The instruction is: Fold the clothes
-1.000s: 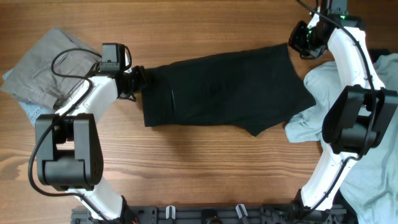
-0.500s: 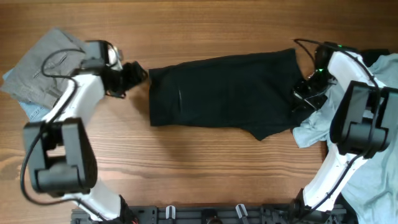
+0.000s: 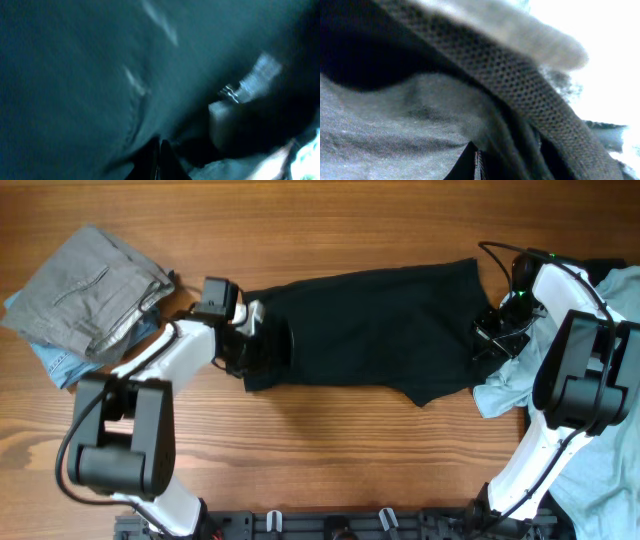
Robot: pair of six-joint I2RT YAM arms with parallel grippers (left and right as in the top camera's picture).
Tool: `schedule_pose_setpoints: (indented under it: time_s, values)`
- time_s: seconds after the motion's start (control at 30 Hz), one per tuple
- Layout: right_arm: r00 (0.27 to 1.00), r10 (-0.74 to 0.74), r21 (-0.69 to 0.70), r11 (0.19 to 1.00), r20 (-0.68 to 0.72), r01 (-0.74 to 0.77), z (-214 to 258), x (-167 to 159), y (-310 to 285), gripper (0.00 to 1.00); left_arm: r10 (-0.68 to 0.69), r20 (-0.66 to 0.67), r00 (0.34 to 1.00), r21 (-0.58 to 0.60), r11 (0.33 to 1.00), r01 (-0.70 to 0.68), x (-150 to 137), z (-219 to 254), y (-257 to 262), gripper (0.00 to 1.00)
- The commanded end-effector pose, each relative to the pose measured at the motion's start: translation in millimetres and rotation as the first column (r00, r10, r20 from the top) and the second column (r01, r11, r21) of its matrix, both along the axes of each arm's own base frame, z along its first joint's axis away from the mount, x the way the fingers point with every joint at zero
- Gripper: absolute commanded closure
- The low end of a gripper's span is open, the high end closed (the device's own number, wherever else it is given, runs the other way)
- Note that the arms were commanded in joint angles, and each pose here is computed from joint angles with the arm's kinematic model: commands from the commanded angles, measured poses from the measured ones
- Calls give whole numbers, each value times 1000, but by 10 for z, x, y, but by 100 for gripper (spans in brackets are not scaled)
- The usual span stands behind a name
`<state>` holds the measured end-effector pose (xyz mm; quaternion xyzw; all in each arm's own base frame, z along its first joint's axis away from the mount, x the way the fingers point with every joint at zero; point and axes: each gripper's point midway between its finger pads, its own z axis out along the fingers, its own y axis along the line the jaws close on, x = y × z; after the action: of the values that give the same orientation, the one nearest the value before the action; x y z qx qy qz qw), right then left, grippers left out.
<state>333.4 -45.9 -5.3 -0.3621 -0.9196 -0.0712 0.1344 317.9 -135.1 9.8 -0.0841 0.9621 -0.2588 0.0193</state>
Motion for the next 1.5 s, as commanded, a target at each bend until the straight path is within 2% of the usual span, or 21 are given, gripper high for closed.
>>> schedule_pose_setpoints:
  time_s: [0.0,0.13,0.23,0.27,0.33,0.4,0.43,0.5,0.57,0.63,0.67,0.73,0.83,1.0,1.1,1.17,1.23,1.27,1.3,1.4,1.47]
  values:
    - [998,31,-47,998,-47,-33,-153,-114,-137,93,279,-90,956,276,929,-245,-102,-432,589,96]
    - [995,91,-45,995,30,-89,113,27,-147,90,406,-78,910,288,883,-370,8,-332,1004,96]
    - [965,189,46,979,184,-200,440,174,78,88,522,-60,851,280,827,-488,120,-122,1438,96]
    - [929,245,117,951,279,-286,608,240,298,87,556,-30,830,264,806,-530,206,3,1600,96]
    - [909,296,157,923,293,-351,709,191,575,87,537,92,838,183,818,-545,473,403,1746,92]
    - [909,313,163,916,276,-366,671,160,725,86,469,168,867,98,867,-488,625,671,1639,88]
    - [896,345,156,905,279,-397,636,154,841,85,403,229,886,38,906,-422,714,863,1505,78]
    - [903,340,87,924,261,-373,583,221,902,84,323,267,908,20,940,-341,724,962,1307,50]
    - [896,340,71,925,286,-373,576,298,953,84,240,268,933,42,964,-261,701,877,1168,35]
    - [892,335,66,927,302,-370,576,344,985,84,124,261,957,67,987,-146,651,713,981,11]
    - [894,330,66,929,303,-365,576,352,987,84,61,255,965,67,995,-80,621,635,881,4]
    - [892,330,64,928,307,-366,576,362,987,85,-46,232,972,43,998,37,553,470,691,0]
    - [893,331,65,928,307,-366,576,360,987,85,-53,133,990,34,998,49,458,150,656,0]
    - [893,330,65,929,305,-365,576,356,987,85,-146,106,984,-175,971,163,347,-95,313,0]
    - [892,331,64,928,308,-366,576,364,987,84,-236,97,967,-205,946,252,233,-276,86,7]
    - [892,330,63,928,309,-366,577,367,987,84,-283,63,957,-146,946,289,165,-469,13,21]
    - [892,330,64,928,308,-366,576,365,987,84,-267,2,964,-57,962,266,131,-598,56,55]
    - [892,331,64,928,307,-366,576,362,987,85,-241,-15,970,-40,970,241,141,-612,82,90]
    - [893,329,69,928,307,-366,579,359,994,86,-216,-26,976,-42,976,215,152,-610,112,96]
    - [895,316,110,925,314,-365,607,340,1060,90,-132,-85,988,-48,991,129,161,-398,347,96]
    - [891,320,106,923,322,-370,649,340,1059,91,-56,-98,994,-49,997,51,267,3,610,96]
